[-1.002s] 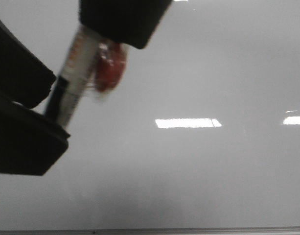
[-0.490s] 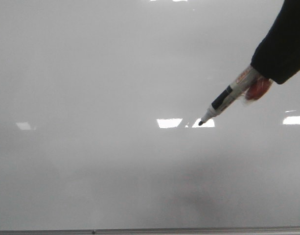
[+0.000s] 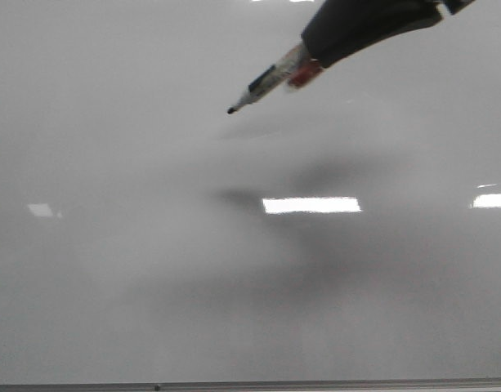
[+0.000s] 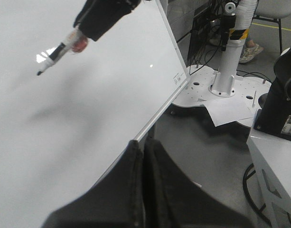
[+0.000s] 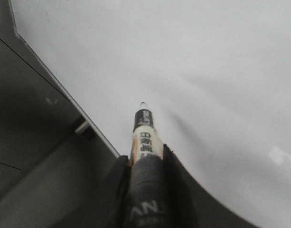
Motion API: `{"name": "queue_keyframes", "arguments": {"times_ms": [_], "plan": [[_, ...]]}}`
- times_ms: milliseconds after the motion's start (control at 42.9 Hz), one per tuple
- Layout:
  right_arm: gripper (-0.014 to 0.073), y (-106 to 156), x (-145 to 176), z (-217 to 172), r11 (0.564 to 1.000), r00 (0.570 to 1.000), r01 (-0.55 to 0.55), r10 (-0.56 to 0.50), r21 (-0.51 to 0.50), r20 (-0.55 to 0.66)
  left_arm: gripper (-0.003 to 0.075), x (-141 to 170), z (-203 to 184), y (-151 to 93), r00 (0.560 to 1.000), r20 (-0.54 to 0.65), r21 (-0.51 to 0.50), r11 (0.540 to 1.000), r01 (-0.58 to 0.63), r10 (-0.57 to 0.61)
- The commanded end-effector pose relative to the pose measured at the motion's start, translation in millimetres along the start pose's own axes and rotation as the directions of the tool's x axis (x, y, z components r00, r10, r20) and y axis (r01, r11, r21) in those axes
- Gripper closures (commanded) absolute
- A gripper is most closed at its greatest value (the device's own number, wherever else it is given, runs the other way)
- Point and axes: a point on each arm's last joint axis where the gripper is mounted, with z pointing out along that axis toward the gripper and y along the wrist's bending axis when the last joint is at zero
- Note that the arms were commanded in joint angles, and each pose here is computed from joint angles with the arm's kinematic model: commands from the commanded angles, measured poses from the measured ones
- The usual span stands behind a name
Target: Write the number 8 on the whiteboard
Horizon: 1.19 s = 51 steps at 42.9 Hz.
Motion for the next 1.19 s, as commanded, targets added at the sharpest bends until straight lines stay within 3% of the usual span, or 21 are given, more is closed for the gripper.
{"name": "queue_keyframes", "arguments": {"times_ms": [0, 210, 559, 653, 956, 1166], "plan": [[0.0665, -1, -29, 3, 0.999, 0.991, -0.01, 0.017, -0.048, 0.132, 0.0741, -16, -3, -1, 0.995, 0.102, 0.013, 1.0, 0.005, -0.007], [0.0665, -21, -44, 36, 0.996, 0.976, -0.058, 0.072, -0.07, 0.208, 0.0741, -16, -3, -1, 0.995, 0.1, 0.012, 1.0, 0.005, -0.007], [0.0665, -20, -29, 90, 0.998, 0.991, -0.051, 0.054, -0.023, 0.126, 0.0741, -16, -3, -1, 0.995, 0.1, 0.012, 1.0, 0.005, -0.007], [0.0664, -19, -22, 92, 0.999, 0.995, -0.039, 0.042, -0.033, 0.091, 0.0741, -16, -3, -1, 0.995, 0.1, 0.012, 1.0, 0.005, -0.007], [0.0665, -47, 12, 62, 0.988, 0.99, -0.126, 0.12, 0.091, 0.072, 0.0741, -16, -3, -1, 0.995, 0.1, 0.012, 1.0, 0.005, -0.007], [0.0665, -53, 43, 61, 0.988, 0.989, -0.144, 0.145, 0.056, -0.018, 0.0741, -16, -3, -1, 0.995, 0.1, 0.012, 1.0, 0.005, -0.007]]}}
